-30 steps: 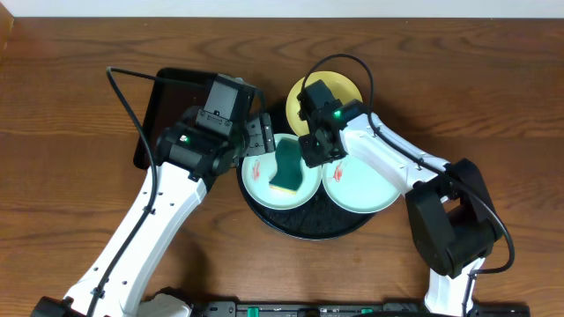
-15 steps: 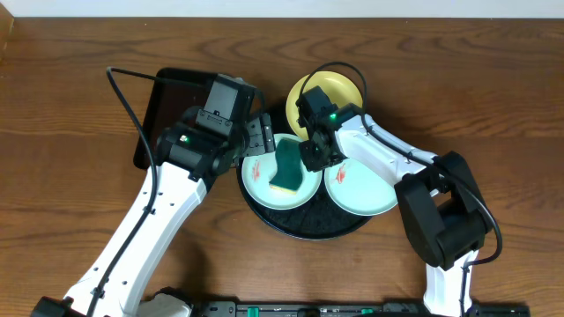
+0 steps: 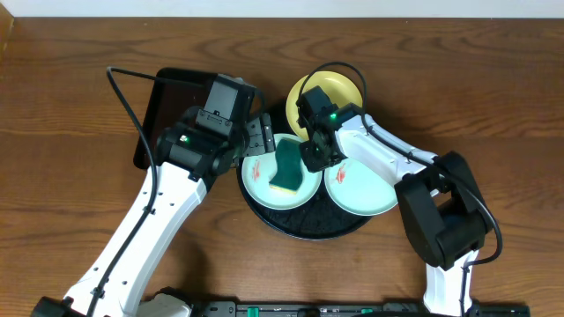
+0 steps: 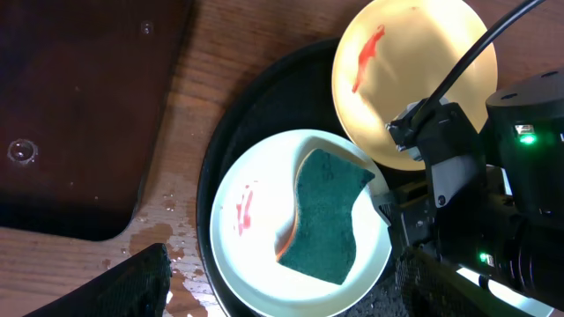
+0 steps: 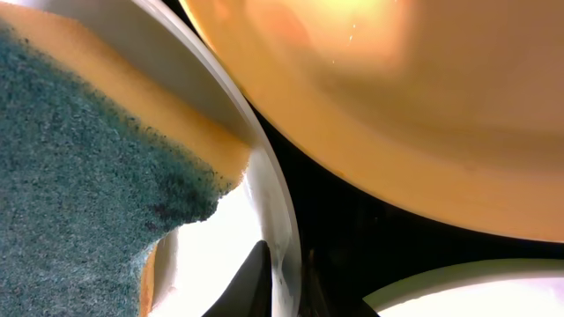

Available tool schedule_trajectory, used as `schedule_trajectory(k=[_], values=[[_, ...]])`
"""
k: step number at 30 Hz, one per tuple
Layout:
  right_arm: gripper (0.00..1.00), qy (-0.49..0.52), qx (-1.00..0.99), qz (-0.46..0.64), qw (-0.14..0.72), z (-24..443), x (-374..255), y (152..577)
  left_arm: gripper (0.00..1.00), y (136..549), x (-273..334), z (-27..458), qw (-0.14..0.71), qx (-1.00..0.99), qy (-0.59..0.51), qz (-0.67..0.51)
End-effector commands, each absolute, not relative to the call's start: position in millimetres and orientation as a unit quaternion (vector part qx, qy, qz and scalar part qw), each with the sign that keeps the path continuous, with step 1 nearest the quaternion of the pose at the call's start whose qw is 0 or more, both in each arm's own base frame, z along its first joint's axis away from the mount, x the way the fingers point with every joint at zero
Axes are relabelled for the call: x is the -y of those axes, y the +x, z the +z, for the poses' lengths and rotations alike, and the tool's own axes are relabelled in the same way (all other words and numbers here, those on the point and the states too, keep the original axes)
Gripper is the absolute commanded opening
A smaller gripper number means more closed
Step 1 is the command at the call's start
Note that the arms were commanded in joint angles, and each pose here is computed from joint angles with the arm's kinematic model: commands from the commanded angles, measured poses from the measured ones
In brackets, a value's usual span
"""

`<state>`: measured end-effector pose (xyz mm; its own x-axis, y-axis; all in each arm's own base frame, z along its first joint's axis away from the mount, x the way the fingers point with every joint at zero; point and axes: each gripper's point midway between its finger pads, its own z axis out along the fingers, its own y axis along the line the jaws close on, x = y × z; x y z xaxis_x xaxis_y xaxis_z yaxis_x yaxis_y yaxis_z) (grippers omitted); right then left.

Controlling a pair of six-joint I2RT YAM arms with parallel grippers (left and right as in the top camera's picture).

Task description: Clean dirty plates on tray and stack at the side

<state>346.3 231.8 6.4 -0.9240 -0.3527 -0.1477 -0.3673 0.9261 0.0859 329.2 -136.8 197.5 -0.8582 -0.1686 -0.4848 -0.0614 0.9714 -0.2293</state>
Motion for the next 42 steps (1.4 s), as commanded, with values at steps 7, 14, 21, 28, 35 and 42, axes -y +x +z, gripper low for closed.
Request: schedule_trajectory(k=[7,14,21,28,35,42], values=[[0.02,-0.189,-0.979,0.049,0.051,1,-229,339,0.83,331,134,195,0.261,-0.959,-0.056,-0.095],[0.01,-0.181,-0.981,0.053,0.049,1,-230,339,0.83,314,152,191,0.213,-0.965,-0.041,-0.147],[0.01,-0.174,-0.982,0.054,0.049,1,-230,339,0.82,303,178,183,0.174,-0.965,-0.012,-0.194],[0.01,-0.171,-0.982,0.055,0.052,2,-231,340,0.8,313,185,143,0.131,-0.976,-0.011,-0.173],[0.01,-0.17,-0.983,0.052,0.045,1,-229,337,0.72,315,187,90,0.066,-0.987,-0.018,-0.143],[0.01,-0.17,-0.983,0.051,0.042,1,-228,336,0.78,305,204,73,0.016,-0.974,0.083,-0.21]])
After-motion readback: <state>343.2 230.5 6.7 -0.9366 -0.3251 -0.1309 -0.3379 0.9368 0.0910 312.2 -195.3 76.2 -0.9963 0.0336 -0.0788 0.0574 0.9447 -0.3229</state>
